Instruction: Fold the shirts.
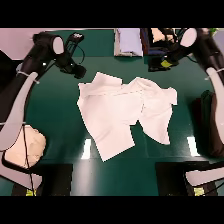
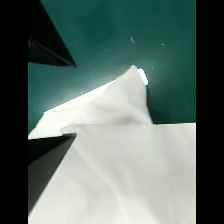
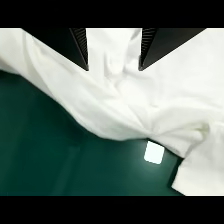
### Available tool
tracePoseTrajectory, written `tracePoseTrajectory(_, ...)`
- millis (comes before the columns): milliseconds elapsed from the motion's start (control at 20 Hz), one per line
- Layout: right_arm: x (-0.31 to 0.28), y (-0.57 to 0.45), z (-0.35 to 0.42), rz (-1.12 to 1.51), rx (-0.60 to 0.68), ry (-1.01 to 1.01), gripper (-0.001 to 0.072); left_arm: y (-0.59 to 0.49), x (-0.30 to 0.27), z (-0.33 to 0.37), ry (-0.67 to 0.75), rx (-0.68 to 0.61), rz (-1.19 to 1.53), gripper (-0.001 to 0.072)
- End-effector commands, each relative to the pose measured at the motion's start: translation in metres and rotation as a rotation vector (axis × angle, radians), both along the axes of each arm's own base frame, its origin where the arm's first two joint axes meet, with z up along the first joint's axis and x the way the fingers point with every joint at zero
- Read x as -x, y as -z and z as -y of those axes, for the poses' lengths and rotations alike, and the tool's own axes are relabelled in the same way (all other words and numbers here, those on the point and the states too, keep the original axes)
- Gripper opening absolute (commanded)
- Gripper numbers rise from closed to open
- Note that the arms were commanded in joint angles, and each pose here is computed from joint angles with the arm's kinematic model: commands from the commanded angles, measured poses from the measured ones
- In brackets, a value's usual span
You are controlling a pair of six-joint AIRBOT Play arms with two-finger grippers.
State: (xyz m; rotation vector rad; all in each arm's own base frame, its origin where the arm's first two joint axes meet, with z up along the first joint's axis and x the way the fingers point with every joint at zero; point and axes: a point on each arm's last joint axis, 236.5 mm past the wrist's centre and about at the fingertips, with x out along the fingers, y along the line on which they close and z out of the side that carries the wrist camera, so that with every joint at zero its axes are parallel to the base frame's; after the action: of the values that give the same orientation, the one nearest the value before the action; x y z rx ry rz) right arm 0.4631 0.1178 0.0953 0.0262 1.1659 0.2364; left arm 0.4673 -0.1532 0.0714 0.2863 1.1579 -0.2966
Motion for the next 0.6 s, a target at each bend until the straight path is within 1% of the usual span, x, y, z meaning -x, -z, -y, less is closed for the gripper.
tracePoseTrajectory(0, 0.056, -0.010, 0.032, -0.064, 0.058, 0.011, 0.0374, 0.005, 0.054, -0.016, -0.058, -0.005, -0.117, 0.0494)
tracePoseTrajectory(150, 0.123, 0.018, 0.064, -0.171, 0.083, 0.065, 0.0375, 0.039, 0.112, -0.018, -0.079, 0.043, -0.215, 0.0494)
tracePoseTrajectory(250, 0.164, 0.048, 0.081, -0.260, 0.089, 0.103, 0.0392, 0.058, 0.148, -0.018, -0.117, 0.098, -0.257, 0.0494)
tracePoseTrajectory(300, 0.186, 0.065, 0.089, -0.310, 0.090, 0.125, 0.0455, 0.067, 0.163, -0.016, -0.137, 0.129, -0.277, 0.0494)
tracePoseTrajectory(350, 0.207, 0.081, 0.094, -0.360, 0.084, 0.148, 0.0533, 0.074, 0.177, -0.012, -0.153, 0.163, -0.297, 0.0494)
tracePoseTrajectory(500, 0.254, 0.122, 0.104, -0.467, 0.080, 0.198, 0.0530, 0.093, 0.203, -0.002, -0.168, 0.230, -0.354, 0.0494)
tracePoseTrajectory(550, 0.264, 0.133, 0.103, -0.487, 0.081, 0.198, 0.0514, 0.097, 0.206, 0.000, -0.173, 0.240, -0.366, 0.0494)
